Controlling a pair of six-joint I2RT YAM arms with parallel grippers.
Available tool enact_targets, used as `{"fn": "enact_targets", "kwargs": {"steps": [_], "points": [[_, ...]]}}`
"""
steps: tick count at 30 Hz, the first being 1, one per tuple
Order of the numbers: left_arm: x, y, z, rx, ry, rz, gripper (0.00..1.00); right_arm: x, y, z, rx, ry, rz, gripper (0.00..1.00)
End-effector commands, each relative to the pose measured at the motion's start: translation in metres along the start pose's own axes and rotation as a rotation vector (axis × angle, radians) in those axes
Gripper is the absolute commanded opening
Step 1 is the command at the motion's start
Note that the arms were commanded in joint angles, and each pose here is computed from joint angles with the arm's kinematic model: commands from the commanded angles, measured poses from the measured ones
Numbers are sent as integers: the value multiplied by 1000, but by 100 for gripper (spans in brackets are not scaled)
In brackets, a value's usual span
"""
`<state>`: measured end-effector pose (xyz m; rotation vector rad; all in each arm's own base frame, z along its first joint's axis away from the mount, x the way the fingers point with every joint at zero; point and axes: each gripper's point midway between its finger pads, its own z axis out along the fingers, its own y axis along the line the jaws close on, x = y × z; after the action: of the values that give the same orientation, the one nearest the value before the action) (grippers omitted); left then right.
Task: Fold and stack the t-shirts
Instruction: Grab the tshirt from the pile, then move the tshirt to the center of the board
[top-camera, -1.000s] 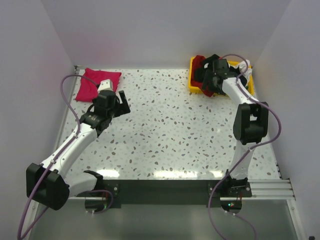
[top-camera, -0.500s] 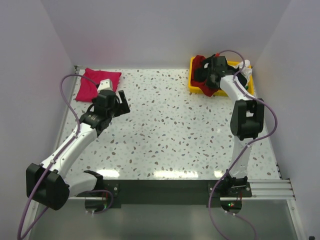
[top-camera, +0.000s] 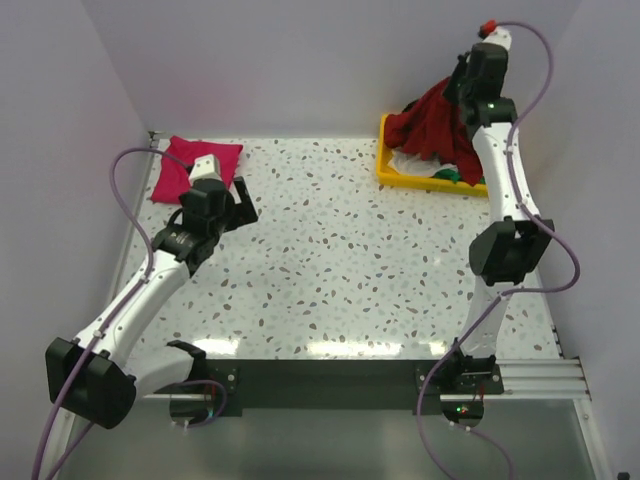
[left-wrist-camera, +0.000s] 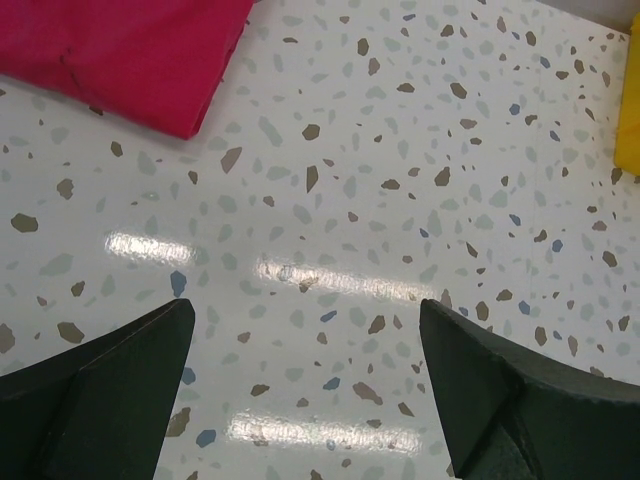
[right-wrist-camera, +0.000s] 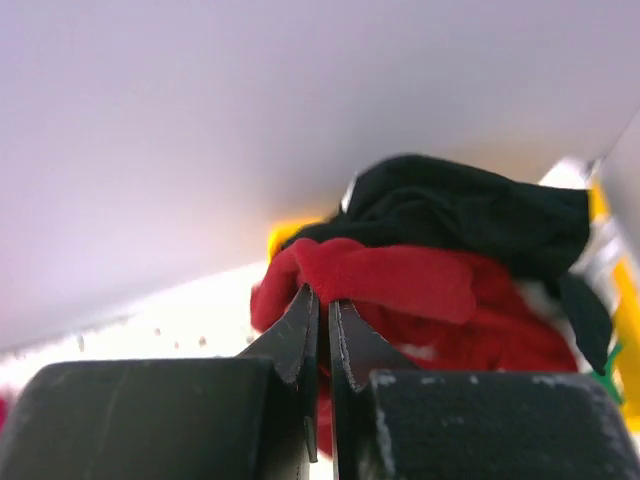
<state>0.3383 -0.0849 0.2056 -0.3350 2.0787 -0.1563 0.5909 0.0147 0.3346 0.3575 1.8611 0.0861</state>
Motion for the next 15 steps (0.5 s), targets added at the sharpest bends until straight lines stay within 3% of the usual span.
{"fn": "enact_targets", "kwargs": {"steps": [1, 6, 9, 15], "points": [[-25, -5, -10, 17, -70, -18, 100, -143, -2, -72, -20, -376, 111, 0], [-29, -7, -15, 29, -80, -26, 100, -209, 17, -121, -122, -579, 156, 0], [-28, -7, -16, 34, -79, -31, 100, -226, 29, -141, -194, -617, 163, 0], [-30, -11, -21, 61, -82, -42, 100, -215, 74, -183, -429, -535, 153, 0]]}}
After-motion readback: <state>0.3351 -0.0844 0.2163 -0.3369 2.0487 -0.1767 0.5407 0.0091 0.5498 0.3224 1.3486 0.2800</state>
